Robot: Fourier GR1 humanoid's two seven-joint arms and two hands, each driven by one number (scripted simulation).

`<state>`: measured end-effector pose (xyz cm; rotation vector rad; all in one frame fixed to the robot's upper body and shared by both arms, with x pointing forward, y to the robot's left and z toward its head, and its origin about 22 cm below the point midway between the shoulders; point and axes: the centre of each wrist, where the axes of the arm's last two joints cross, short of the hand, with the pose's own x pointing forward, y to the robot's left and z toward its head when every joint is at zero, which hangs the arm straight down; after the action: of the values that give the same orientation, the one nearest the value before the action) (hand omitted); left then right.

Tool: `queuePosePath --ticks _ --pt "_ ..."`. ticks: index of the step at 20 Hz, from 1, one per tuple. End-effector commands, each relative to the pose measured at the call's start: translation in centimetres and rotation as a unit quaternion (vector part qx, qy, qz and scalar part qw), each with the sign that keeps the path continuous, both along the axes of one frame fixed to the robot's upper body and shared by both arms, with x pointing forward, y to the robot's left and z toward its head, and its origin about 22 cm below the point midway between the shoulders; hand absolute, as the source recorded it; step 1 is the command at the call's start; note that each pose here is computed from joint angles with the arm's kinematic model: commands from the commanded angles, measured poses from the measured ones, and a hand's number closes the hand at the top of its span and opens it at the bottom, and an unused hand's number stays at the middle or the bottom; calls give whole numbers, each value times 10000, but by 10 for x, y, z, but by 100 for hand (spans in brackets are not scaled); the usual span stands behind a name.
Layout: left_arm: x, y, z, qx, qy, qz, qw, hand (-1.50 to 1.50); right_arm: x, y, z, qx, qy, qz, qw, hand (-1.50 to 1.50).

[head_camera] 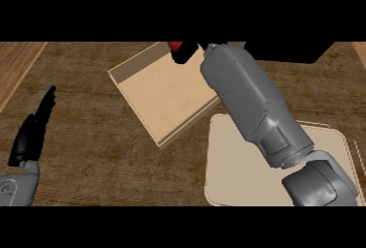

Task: Pick the tomato from the tray and place it in the cardboard box

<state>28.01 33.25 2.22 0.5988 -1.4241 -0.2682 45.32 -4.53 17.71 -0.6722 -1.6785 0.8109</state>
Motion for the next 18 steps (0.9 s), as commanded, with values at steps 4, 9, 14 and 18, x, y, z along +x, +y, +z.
queuePosePath --ticks 4,9,14,18 --pt "16 -15 13 23 -104 -325 9994 0 4 -5 -24 182 489 -723 9960 -150" --pt "17 -17 6 5 -58 -306 9995 0 5 -10 -35 480 941 -690 9920 -150" --pt "20 -16 14 15 -95 -364 9993 0 5 -11 -35 830 374 -546 9944 -150" --pt "21 -17 8 82 -69 -235 9997 0 7 -10 -22 1410 -246 -480 9885 -150"
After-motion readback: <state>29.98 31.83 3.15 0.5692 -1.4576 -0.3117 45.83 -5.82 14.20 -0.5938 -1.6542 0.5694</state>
